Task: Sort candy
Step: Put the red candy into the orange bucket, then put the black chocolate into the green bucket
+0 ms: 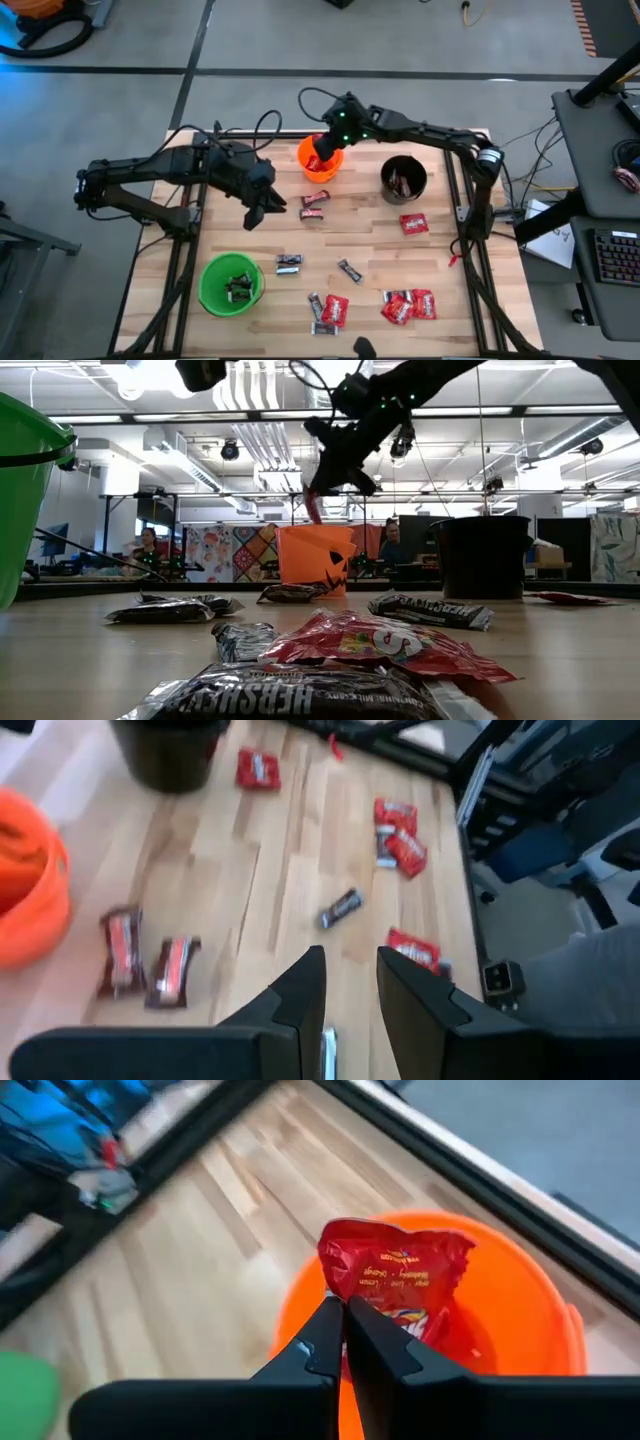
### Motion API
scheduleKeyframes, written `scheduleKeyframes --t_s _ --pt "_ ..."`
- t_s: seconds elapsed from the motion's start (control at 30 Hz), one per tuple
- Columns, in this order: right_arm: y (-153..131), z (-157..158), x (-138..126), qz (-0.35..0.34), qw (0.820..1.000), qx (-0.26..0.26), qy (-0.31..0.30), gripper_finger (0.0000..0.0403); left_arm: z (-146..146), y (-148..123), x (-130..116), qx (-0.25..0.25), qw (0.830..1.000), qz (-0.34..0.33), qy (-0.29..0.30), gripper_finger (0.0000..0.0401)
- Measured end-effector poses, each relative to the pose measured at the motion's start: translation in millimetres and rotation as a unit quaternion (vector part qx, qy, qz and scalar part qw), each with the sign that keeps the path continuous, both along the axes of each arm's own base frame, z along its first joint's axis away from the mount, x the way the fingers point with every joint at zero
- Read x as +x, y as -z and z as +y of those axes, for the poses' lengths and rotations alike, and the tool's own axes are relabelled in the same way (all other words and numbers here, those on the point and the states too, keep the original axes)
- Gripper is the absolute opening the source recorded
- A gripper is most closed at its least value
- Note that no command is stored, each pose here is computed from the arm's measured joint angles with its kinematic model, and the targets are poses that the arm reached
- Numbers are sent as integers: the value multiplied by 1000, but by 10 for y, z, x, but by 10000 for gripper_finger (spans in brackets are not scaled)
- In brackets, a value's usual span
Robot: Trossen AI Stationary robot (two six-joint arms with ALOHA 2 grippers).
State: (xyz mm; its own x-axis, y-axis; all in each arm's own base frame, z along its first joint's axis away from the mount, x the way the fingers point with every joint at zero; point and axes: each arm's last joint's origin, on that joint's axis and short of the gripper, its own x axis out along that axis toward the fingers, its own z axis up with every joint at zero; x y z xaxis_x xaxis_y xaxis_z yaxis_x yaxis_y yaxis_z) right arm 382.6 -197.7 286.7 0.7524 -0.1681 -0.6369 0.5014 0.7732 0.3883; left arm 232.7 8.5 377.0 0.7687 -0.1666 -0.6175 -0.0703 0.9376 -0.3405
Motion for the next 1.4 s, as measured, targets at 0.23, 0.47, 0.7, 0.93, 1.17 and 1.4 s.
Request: scheduleKeyframes --t_s 0.23,0.47,0.7,0.93,1.17,1.4 --pt "83 -33 56 33 999 12 2 40 32 72 -50 38 997 48 -46 78" --pt "-1 -34 40 42 999 7 6 118 46 126 16 50 995 61 -55 78" --pt "-229 26 -50 92 995 1 -26 176 52 260 189 50 994 86 -52 78" --pt "-586 195 -219 158 984 -8 -85 194 57 482 404 48 989 132 -47 78" --pt "-986 467 -513 133 983 -47 -118 194 -34 697 580 32 984 172 -15 78" --pt "-1248 782 -815 82 987 -65 -122 190 -225 942 745 35 976 215 15 78"
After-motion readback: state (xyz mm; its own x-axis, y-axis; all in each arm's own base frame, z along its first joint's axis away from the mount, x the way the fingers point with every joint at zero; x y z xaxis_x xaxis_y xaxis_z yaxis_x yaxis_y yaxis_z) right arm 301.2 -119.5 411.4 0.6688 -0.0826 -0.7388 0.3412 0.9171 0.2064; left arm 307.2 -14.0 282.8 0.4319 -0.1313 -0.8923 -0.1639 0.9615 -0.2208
